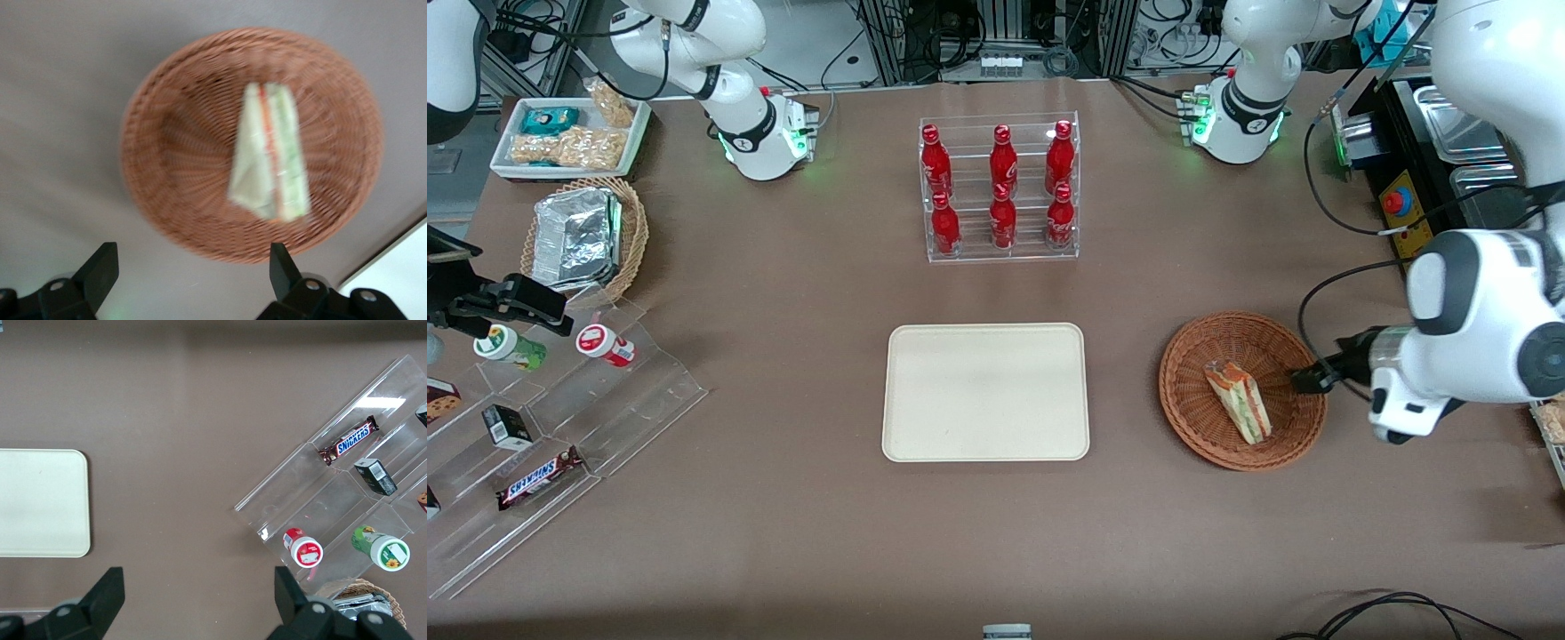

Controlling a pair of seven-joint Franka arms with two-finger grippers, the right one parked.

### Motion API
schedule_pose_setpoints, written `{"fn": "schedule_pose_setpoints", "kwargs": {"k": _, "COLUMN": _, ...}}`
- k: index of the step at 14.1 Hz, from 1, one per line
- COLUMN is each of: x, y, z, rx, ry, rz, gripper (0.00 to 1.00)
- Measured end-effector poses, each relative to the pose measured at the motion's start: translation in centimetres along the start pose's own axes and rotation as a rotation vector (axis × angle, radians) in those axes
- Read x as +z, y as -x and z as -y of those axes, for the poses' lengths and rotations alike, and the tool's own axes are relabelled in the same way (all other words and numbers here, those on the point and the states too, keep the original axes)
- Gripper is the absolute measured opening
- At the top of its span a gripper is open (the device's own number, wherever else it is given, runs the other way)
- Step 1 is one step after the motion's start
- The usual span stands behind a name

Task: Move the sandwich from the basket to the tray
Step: 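Move the left gripper down over the sandwich in the wicker basket, then close the left gripper on the wrapped sandwich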

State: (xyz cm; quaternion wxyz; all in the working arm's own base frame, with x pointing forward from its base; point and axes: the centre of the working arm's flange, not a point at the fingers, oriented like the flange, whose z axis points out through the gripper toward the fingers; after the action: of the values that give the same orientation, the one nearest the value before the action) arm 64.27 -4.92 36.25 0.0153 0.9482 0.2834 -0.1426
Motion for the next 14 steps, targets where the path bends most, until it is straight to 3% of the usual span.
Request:
{"fn": "schedule_pose_setpoints", "kwargs": {"k": 3, "x": 1.9, "y": 1.3, "z": -4.5, "rx": -0.08, "ry": 0.041, "rz": -0.058, "gripper": 1.0}}
{"fn": "schedule_pose_setpoints", "kwargs": {"k": 7, "x": 5.4, "y": 0.5, "z": -5.6, "rx": -0.086, "ry": -0.035, "rz": -0.12, "gripper": 1.0}}
{"fn": "schedule_pose_setpoints", "kwargs": {"k": 9, "x": 6.4, "y": 0.0, "z": -5.5, "rx": -0.097, "ry": -0.056, "rz": -0.121, "gripper": 1.0}}
{"fn": "schedule_pose_setpoints", "kwargs": {"k": 14, "x": 7.6, "y": 0.0, "z": -5.9, "rx": -0.126, "ry": -0.061, "rz": -0.114, "gripper": 1.0}}
